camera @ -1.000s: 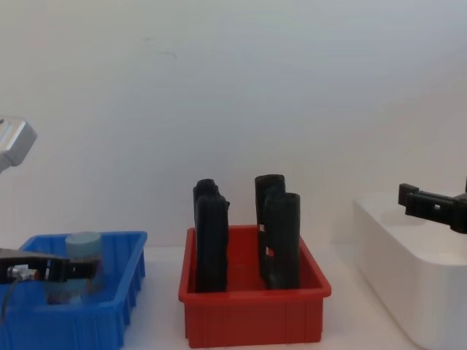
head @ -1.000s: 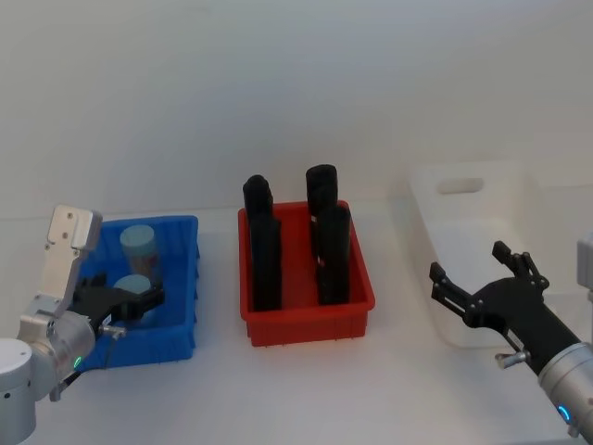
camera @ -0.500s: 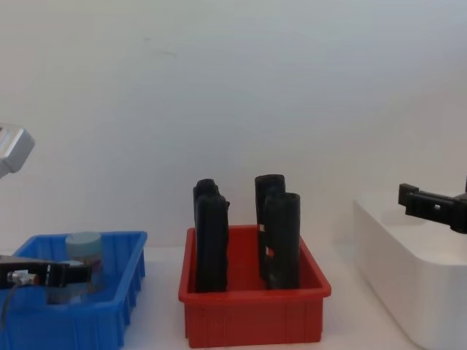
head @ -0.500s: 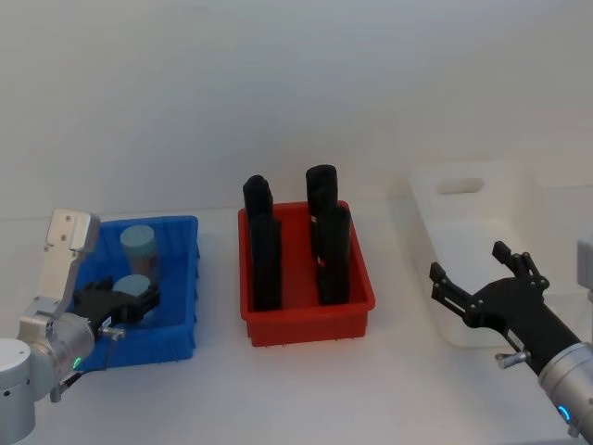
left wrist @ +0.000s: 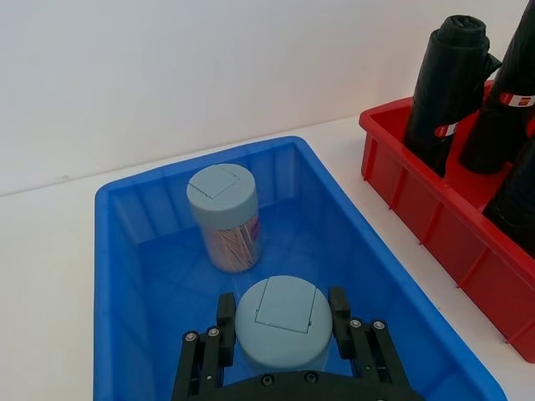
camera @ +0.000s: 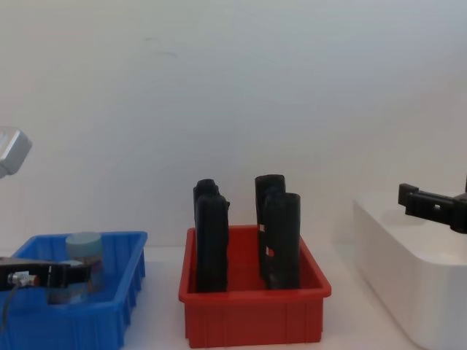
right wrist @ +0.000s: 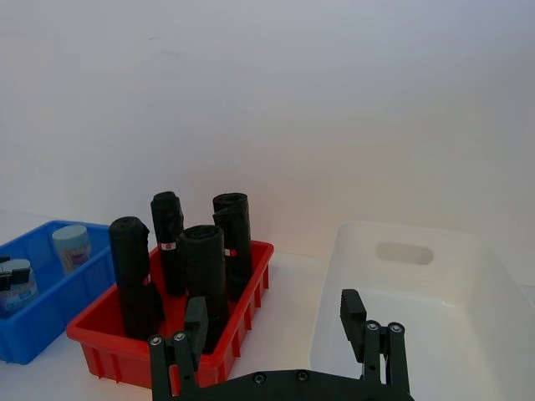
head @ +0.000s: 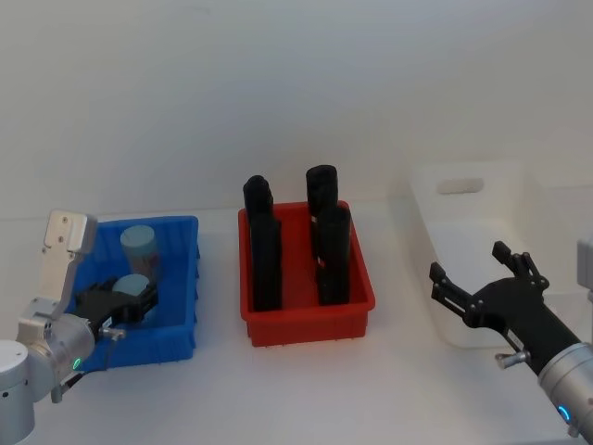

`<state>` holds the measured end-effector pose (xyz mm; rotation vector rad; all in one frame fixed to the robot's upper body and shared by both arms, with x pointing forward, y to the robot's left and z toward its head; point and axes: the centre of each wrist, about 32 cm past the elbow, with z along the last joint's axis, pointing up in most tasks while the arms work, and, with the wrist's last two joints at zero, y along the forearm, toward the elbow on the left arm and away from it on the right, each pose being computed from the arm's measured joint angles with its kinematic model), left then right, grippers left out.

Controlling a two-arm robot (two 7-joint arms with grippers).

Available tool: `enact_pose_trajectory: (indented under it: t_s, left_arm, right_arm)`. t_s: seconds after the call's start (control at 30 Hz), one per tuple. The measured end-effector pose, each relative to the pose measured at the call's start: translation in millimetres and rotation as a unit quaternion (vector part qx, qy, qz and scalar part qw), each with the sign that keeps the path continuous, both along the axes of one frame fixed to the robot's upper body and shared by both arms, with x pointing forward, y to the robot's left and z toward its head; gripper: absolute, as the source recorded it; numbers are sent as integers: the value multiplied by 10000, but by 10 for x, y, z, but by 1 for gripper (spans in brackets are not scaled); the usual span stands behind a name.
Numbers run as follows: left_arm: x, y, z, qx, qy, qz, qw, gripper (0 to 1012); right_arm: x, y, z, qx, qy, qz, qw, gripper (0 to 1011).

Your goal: Pick the cotton swabs from the blue box and place them into the white box.

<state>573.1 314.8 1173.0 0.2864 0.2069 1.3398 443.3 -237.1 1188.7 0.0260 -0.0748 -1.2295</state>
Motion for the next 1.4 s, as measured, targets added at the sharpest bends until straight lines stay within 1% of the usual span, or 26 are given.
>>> enact_pose_trajectory:
  t_s: [0.2,0.33,0.37,0.4,0.47,0.5,0.63,0.67,0.7,0.73,0.77,0.8,0.87,0.9,0.93,0.97,1.0,1.03,1.07,1.1,1.13,1.2,1.23,1.3,1.37,1.4]
  left_arm:
    - [-10,-2,11,-16,-38,-62,10000,669]
    - [-25,-9,78,4,-161,-150,9998,669]
    - [-30,-12,111,17,-215,-186,9996,669]
    - [-30,-12,111,17,-215,-186,9996,669]
    - [-40,-19,172,40,-312,-244,9992,669]
    - [-47,-24,216,57,-379,-286,9989,669]
    - [-62,-35,319,96,-533,-390,9978,669]
    - [-69,-43,369,115,-601,-449,9971,669]
    - [-73,-47,396,123,-638,-470,9968,669]
    - [-81,-55,447,144,-704,-533,9960,669]
    - [-85,-59,472,153,-733,-562,9956,669]
    - [-94,-68,530,175,-803,-628,9946,669]
    - [-102,-77,584,194,-861,-698,9936,669]
    - [-113,-88,642,213,-920,-761,9926,669]
    - [-118,-94,671,222,-944,-794,9921,669]
    - [-120,-97,686,227,-952,-812,9919,669]
    - [-132,-109,744,245,-989,-870,9910,669]
    - [-132,-109,744,245,-989,-870,9910,669]
    - [-142,-120,790,256,-1010,-922,9903,669]
    - [-147,-124,811,264,-1008,-944,9901,669]
    - [-156,-132,850,274,-1010,-992,9896,669]
    - [-165,-141,891,281,-1006,-1039,9891,669]
    - [-176,-149,936,290,-988,-1094,9887,669]
    - [-190,-158,993,300,-959,-1166,9881,669]
    - [-199,-164,1034,305,-941,-1234,9874,669]
    - [-212,-170,1078,312,-929,-1299,9867,669]
  right_arm:
    - [0,0,0,0,0,0,10000,1002]
    - [0,0,0,0,0,0,10000,1002]
    - [0,0,0,0,0,0,10000,1002]
    - [0,0,0,0,0,0,10000,1002]
    - [0,0,0,0,0,0,10000,1002]
    - [0,0,0,0,0,0,10000,1002]
    - [0,0,0,0,0,0,10000,1002]
    - [0,0,0,0,0,0,10000,1002]
    - [0,0,0,0,0,0,10000,1002]
    - [0,0,0,0,0,0,10000,1002]
    - [0,0,0,0,0,0,10000,1002]
    - [0,0,0,0,0,0,10000,1002]
    - [0,0,0,0,0,0,10000,1002]
    - [0,0,0,0,0,0,10000,1002]
    - [0,0,0,0,0,0,10000,1002]
    - [0,0,0,0,0,0,10000,1002]
    - [0,0,0,0,0,0,10000,1002]
    - [0,0,0,0,0,0,10000,1002]
    - [0,0,0,0,0,0,10000,1002]
    - [0,0,0,0,0,0,10000,1001]
    - [0,0,0,0,-1,0,10000,1001]
    - [0,0,0,0,-1,0,10000,1002]
    - [0,0,0,0,0,0,10000,1001]
    - [0,0,0,0,0,0,10000,1001]
    - [0,0,0,0,0,0,10000,1002]
    - [0,0,0,0,-1,0,10000,1002]
